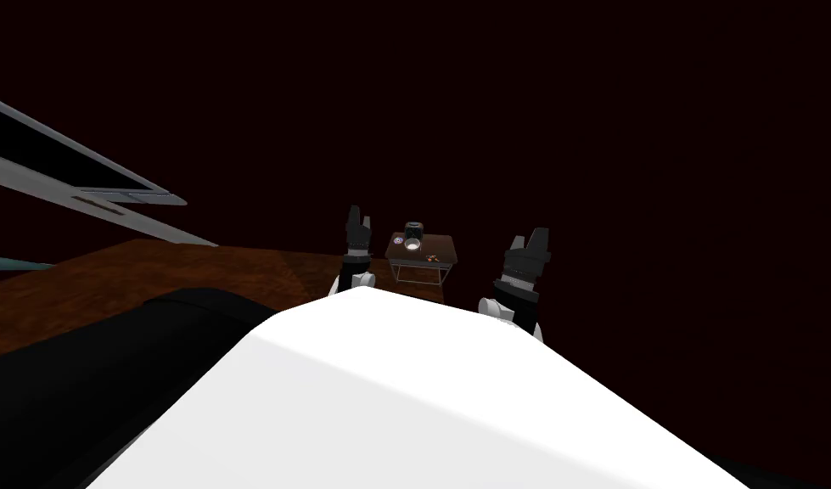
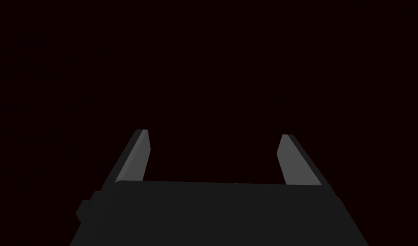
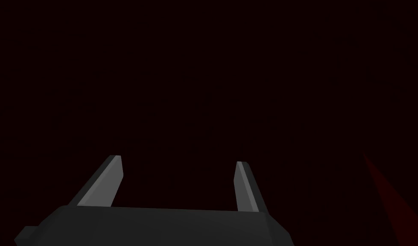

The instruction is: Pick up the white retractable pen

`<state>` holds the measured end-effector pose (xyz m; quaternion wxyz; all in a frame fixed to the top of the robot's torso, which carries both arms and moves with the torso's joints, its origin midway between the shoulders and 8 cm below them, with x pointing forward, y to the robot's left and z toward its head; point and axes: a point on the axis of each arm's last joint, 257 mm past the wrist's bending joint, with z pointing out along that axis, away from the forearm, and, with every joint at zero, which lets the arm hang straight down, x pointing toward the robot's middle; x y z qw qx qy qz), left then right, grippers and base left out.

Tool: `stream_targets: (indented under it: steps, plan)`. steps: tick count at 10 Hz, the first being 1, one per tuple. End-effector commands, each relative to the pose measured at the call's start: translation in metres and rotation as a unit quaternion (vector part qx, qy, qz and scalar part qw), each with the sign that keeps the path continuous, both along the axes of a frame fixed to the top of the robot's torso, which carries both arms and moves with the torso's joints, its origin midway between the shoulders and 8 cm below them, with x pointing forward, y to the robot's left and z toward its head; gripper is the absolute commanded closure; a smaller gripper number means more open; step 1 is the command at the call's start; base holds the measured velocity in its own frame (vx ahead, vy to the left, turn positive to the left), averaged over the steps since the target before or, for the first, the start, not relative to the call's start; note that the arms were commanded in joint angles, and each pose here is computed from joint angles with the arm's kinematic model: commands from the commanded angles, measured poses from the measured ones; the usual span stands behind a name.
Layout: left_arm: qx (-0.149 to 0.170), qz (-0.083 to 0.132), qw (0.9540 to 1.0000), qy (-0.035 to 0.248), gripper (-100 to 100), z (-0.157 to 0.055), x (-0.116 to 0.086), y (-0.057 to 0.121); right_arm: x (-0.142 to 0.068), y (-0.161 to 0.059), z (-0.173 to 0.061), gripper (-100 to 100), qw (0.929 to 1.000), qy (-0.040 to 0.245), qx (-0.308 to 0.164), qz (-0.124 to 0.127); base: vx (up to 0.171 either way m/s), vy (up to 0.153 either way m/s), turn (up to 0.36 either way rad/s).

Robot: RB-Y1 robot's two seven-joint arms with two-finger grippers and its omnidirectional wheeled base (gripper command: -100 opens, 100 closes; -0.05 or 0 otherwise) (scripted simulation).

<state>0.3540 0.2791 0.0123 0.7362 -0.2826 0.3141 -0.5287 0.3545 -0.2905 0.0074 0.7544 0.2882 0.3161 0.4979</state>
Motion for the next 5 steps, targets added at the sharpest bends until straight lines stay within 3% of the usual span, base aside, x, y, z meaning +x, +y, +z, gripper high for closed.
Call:
stream_targets:
  steps: [1,5]
  plan:
    - [0.003,-0.021,0.9996,0.02,-100,-0.011,0.011,-0.008,0.0,0.0,0.0,0,1.0,0.0,0.0,0.0,-0.004,0.01,-0.161]
    - [-0.006,-0.074,0.9934,0.087,-100,-0.051,0.043,-0.029,0.0,0.0,0.0,0,1.0,0.0,0.0,0.0,-0.009,0.037,-0.202]
